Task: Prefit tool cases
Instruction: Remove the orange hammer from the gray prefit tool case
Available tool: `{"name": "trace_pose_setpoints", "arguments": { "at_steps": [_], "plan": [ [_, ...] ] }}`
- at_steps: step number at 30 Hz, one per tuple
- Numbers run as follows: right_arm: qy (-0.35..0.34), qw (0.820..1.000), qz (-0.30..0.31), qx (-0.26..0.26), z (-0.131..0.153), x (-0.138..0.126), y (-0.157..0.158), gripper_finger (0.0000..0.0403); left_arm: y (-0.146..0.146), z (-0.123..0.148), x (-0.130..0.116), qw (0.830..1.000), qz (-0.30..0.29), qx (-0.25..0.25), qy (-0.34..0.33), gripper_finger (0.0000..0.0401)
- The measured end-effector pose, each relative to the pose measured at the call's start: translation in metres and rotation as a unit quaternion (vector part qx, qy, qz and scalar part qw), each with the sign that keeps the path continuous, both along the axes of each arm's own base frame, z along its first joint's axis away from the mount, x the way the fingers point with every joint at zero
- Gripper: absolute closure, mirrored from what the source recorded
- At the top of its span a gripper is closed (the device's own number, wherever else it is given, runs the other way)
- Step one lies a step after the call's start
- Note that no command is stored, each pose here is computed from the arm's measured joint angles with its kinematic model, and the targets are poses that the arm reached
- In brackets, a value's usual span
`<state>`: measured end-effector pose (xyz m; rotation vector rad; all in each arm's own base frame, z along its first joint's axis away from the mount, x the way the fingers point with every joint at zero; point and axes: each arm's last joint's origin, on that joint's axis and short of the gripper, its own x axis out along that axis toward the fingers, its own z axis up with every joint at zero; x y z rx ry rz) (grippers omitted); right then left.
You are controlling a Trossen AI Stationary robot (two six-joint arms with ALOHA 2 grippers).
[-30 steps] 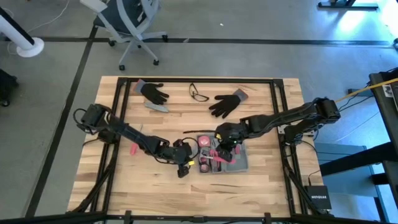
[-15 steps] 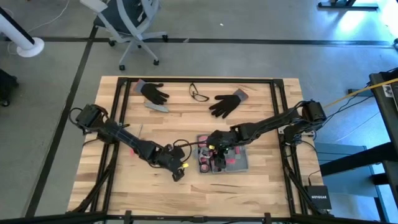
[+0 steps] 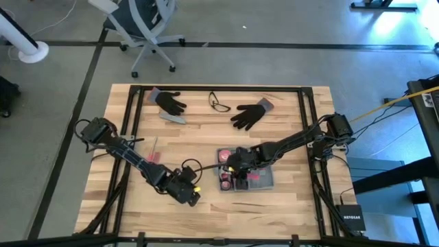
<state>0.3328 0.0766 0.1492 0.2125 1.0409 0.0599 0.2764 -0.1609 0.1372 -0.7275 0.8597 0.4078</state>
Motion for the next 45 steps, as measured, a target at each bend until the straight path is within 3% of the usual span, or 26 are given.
{"name": "trace_pose_setpoints", "arguments": {
  "at_steps": [6, 12, 17, 22, 28, 32, 36, 45],
  "plan": [
    [0.004, 1.0, 0.014, -0.003, -0.002, 0.0, 0.0, 0.0386, -0.003, 0.0, -0.002, 1.0, 0.013, -0.012, 0.0, 0.0401],
    [0.006, 1.0, 0.003, 0.011, -0.003, 0.001, 0.001, 0.0386, 0.001, 0.016, -0.003, 0.999, 0.017, 0.004, -0.035, 0.0401],
    [0.002, 1.0, -0.003, 0.014, 0.009, -0.004, -0.001, 0.0395, 0.01, 0.049, -0.009, 0.996, 0.013, 0.035, -0.086, 0.0401],
    [-0.015, 1.0, -0.008, 0.026, 0.03, -0.01, -0.007, 0.0399, 0.029, 0.093, -0.025, 0.987, 0.021, 0.07, -0.143, 0.0401],
    [-0.054, 0.996, -0.042, 0.058, 0.055, -0.007, -0.014, 0.04, 0.06, 0.143, -0.055, 0.965, 0.044, 0.155, -0.204, 0.0401],
    [-0.063, 0.994, -0.037, 0.081, 0.056, -0.002, -0.015, 0.0401, 0.074, 0.153, -0.068, 0.962, 0.046, 0.186, -0.194, 0.0401],
    [-0.061, 0.994, -0.009, 0.089, 0.052, 0.001, -0.012, 0.0372, 0.077, 0.149, -0.069, 0.965, 0.054, 0.185, -0.176, 0.0401],
    [-0.015, 0.998, 0.008, 0.053, 0.014, 0.01, -0.011, 0.0221, 0.065, 0.128, -0.056, 0.975, 0.066, 0.155, -0.144, 0.0401]
  ]
}}
